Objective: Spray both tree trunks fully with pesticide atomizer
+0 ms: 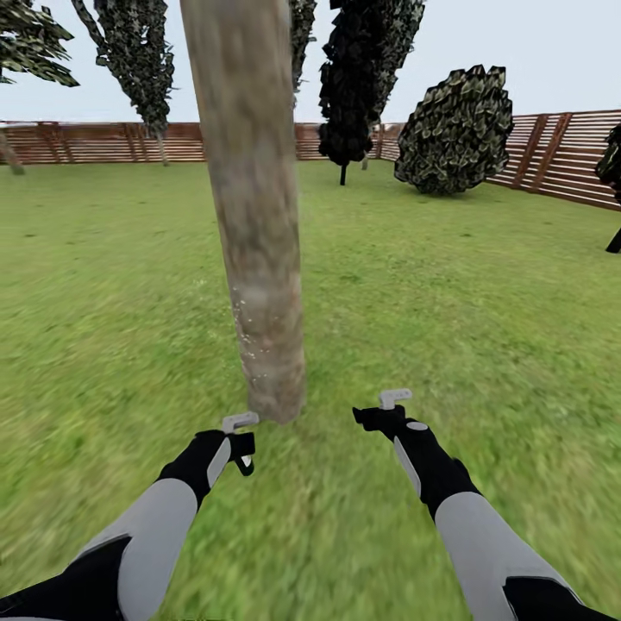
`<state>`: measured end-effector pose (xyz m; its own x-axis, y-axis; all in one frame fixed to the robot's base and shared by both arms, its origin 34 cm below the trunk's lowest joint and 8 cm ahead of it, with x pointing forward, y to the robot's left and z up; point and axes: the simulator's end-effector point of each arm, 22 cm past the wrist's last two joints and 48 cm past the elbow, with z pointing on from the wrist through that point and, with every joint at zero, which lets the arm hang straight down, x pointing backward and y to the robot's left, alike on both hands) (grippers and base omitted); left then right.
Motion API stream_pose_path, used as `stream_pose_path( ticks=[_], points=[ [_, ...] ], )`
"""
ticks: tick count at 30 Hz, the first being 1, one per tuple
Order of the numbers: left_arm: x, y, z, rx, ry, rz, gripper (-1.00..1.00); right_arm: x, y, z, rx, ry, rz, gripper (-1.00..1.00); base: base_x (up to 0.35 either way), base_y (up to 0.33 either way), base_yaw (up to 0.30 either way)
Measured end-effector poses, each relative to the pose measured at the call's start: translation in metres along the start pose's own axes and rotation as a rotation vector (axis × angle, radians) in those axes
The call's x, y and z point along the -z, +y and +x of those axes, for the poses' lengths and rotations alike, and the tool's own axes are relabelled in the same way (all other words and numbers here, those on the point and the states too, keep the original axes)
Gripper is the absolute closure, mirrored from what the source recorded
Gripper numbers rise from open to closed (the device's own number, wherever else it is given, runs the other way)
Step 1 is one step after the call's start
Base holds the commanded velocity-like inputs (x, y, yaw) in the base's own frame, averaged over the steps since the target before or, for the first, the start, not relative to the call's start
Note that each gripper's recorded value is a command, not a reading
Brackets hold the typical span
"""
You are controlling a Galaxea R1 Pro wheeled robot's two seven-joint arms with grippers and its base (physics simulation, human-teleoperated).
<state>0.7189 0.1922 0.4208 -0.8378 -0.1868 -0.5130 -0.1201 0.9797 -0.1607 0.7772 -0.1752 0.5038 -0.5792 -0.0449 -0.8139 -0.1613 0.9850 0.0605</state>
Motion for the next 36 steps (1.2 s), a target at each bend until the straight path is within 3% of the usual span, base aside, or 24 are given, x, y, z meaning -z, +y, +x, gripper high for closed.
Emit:
stream_pose_path(
  ticks=[10, 25, 36],
  points=[
    [0.004, -0.002, -0.003, -0.003, -0.006, 0.001, 1.0, 0.003, 0.001, -0.006, 0.0, -0.01, 0.0, -1.0, 0.147, -0.268, 0.226],
    [0.009, -0.005, -0.007, -0.005, -0.015, 0.006, 1.0, 0.007, 0.001, -0.014, 0.002, -0.023, 0.0, -1.0, 0.007, -0.274, 0.228],
    [0.008, -0.007, -0.003, -0.007, -0.006, 0.008, 1.0, 0.007, 0.001, -0.014, 0.003, -0.023, 0.001, -1.0, 0.028, -0.276, 0.01]
  ],
)
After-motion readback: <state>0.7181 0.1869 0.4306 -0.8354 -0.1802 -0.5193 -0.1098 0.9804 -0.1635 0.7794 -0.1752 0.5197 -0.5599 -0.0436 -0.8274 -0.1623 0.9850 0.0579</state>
